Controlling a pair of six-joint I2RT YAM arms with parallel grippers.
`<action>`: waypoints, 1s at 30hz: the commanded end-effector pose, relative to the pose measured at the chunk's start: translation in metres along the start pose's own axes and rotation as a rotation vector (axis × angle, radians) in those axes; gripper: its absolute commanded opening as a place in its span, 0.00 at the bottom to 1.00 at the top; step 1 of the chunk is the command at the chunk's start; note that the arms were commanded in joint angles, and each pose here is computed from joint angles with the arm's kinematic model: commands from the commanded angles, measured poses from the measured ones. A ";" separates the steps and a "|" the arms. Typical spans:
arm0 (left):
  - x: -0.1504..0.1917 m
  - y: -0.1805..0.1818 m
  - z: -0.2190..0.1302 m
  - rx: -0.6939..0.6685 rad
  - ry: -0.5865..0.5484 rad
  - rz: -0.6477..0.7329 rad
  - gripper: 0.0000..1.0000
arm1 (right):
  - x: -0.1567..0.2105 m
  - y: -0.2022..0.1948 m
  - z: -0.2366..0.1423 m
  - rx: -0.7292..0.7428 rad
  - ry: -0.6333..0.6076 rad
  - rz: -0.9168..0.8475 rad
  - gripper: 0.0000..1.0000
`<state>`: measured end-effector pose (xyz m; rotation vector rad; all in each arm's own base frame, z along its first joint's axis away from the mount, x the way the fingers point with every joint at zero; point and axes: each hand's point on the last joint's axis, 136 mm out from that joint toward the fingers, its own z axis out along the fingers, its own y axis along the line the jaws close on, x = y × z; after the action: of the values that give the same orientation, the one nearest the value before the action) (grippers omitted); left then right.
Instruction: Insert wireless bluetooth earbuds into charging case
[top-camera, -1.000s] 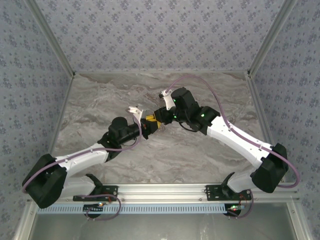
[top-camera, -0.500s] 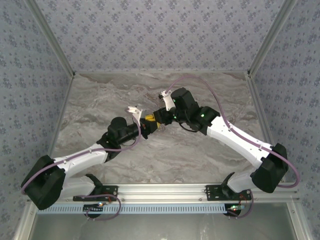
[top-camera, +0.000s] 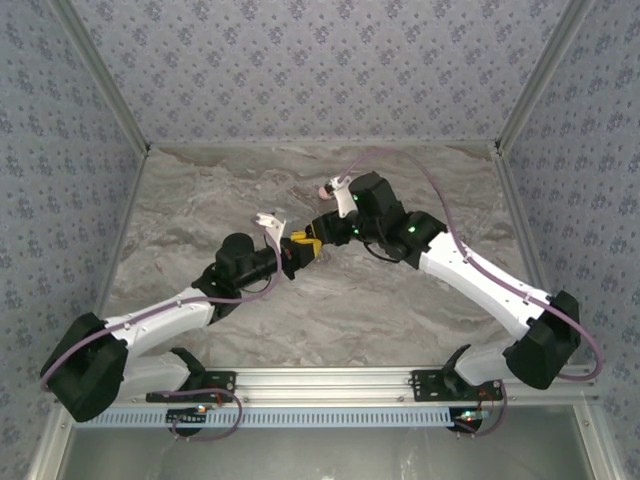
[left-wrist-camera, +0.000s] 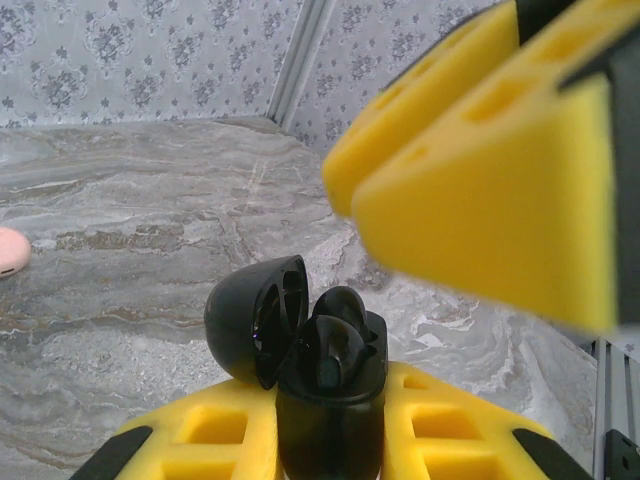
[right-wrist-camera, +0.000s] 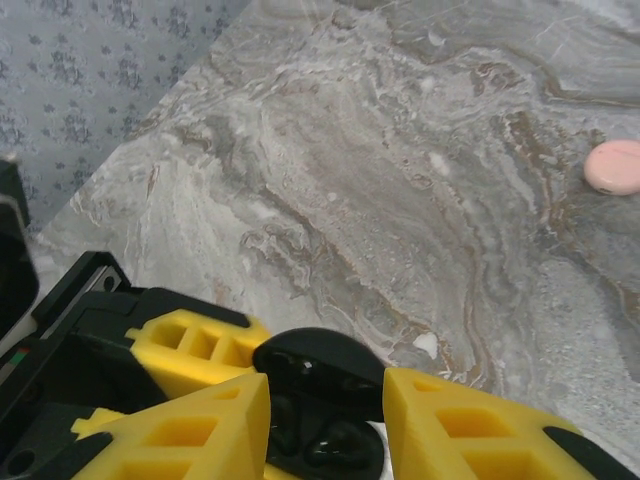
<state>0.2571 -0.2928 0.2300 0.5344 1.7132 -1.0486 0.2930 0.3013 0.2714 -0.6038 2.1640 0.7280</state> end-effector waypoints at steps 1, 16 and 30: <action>-0.024 -0.021 -0.004 0.073 -0.049 0.075 0.21 | -0.005 -0.013 -0.016 0.000 -0.022 0.052 0.36; -0.041 -0.069 -0.022 0.286 -0.108 0.197 0.21 | 0.029 -0.042 -0.003 -0.196 0.088 0.240 0.28; -0.037 -0.081 -0.018 0.336 -0.096 0.211 0.20 | 0.032 -0.025 0.002 -0.365 0.114 0.255 0.21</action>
<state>0.2067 -0.3100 0.2660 0.8191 1.4943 -1.1767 0.2958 0.2739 0.2336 -0.5361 2.2777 1.1941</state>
